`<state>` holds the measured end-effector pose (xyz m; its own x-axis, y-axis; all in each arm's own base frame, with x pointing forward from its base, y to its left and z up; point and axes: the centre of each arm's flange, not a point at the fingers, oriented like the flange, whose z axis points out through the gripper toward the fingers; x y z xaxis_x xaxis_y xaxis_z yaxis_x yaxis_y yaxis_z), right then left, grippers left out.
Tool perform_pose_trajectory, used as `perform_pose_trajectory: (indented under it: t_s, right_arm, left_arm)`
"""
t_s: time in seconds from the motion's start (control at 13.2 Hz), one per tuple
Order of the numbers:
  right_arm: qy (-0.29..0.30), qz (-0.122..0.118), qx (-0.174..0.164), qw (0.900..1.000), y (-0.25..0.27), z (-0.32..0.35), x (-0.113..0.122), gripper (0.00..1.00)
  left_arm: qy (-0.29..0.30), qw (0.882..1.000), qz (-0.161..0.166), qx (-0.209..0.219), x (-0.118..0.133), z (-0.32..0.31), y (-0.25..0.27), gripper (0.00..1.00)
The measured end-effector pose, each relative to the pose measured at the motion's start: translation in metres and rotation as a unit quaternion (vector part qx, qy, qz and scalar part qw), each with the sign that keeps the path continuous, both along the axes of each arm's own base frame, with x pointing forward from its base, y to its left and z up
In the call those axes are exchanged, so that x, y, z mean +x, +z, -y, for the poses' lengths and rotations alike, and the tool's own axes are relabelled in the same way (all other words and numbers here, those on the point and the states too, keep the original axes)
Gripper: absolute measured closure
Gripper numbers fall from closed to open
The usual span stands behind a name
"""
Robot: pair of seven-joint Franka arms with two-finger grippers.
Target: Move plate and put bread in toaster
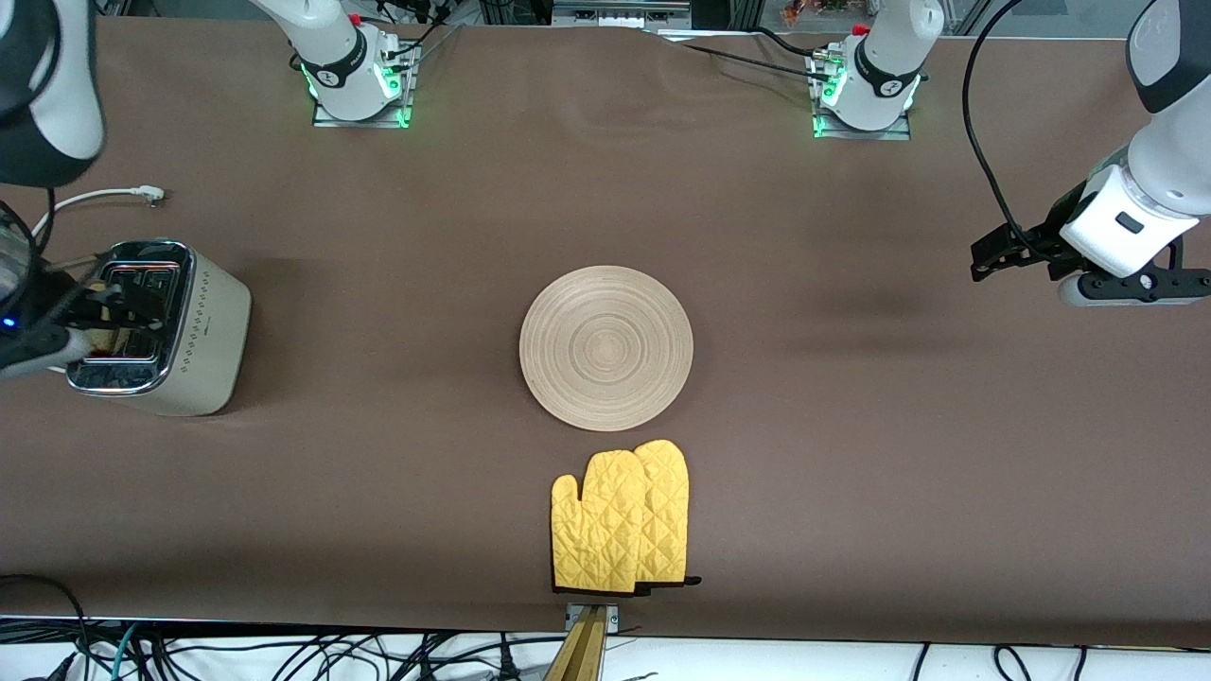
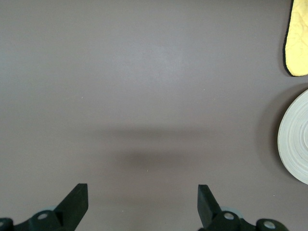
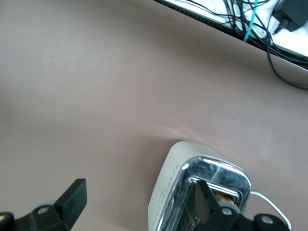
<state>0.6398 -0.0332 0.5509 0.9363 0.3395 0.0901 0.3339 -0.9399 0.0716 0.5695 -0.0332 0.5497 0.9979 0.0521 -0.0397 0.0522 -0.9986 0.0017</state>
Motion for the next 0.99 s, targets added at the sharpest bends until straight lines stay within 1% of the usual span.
perform_pose_trajectory:
  t_s: [0.15, 0.23, 0.38, 0.46, 0.61, 0.99]
  right_arm:
    - [-0.016, 0.006, 0.009, 1.0, 0.013, 0.005, -0.014, 0.0]
    - [-0.045, 0.004, 0.015, 0.999, 0.017, 0.003, -0.021, 0.0]
    - [-0.109, -0.011, 0.025, 0.994, 0.019, -0.002, -0.032, 0.0]
    - [-0.127, -0.013, 0.027, 0.991, 0.02, 0.0, -0.034, 0.0]
    - [-0.143, -0.015, 0.029, 0.989, 0.022, 0.011, -0.038, 0.0]
    - [-0.148, -0.027, 0.028, 0.988, 0.009, 0.015, -0.035, 0.0]
  left_arm:
    - [0.0, 1.0, 0.0, 0.0, 0.0, 0.0, 0.0, 0.0]
    - [0.0, 1.0, 0.0, 0.0, 0.0, 0.0, 0.0, 0.0]
    - [0.001, 1.0, 0.0, 0.0, 0.0, -0.001, 0.0, 0.0]
    - [0.001, 1.0, 0.0, 0.0, 0.0, -0.001, 0.0, 0.0]
    - [0.001, 1.0, 0.0, 0.0, 0.0, -0.001, 0.0, 0.0]
    - [0.001, 1.0, 0.0, 0.0, 0.0, -0.001, 0.0, 0.0]
